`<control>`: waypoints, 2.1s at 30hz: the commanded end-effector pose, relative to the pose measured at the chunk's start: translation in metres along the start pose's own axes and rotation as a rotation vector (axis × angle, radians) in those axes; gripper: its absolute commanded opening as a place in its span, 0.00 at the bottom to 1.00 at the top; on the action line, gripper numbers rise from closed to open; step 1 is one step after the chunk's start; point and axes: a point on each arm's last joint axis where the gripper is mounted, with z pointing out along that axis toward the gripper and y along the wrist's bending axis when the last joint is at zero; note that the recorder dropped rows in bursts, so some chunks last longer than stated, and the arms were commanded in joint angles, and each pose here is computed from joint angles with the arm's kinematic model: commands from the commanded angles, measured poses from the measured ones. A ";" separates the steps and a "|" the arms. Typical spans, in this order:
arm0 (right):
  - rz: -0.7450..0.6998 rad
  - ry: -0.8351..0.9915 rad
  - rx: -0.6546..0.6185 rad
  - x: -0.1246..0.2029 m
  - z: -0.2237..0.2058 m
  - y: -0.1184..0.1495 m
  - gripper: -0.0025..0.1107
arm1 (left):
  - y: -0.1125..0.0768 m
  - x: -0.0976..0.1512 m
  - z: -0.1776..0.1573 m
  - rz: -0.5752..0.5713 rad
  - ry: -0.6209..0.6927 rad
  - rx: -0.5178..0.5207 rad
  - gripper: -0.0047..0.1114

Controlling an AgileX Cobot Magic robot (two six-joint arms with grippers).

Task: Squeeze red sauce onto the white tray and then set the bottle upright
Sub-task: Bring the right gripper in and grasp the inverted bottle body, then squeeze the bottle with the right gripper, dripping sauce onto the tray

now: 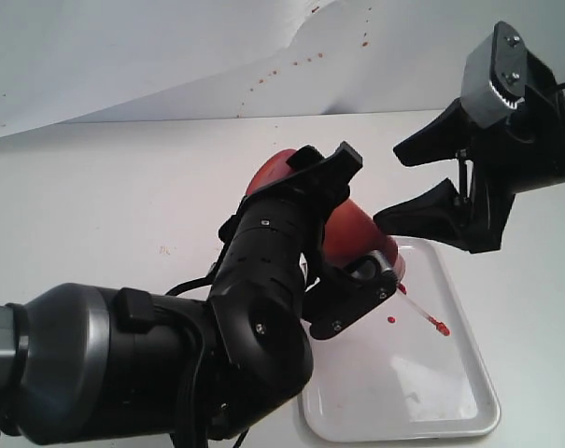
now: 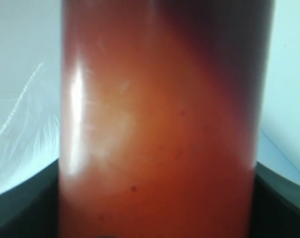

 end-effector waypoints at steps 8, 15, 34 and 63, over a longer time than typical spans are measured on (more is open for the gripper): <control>0.174 -0.009 -0.182 0.024 0.042 -0.005 0.74 | 0.009 0.006 -0.002 -0.030 0.027 -0.036 0.04; 0.161 -0.056 -0.189 0.034 0.057 -0.013 0.74 | 0.009 0.004 -0.001 -0.027 0.004 -0.036 0.04; 0.043 0.054 -0.116 0.031 0.076 -0.007 0.74 | 0.009 0.005 -0.001 -0.023 0.013 -0.036 0.04; 0.032 0.038 -0.161 0.029 0.076 -0.003 0.06 | 0.009 0.005 -0.001 -0.026 0.010 -0.036 0.04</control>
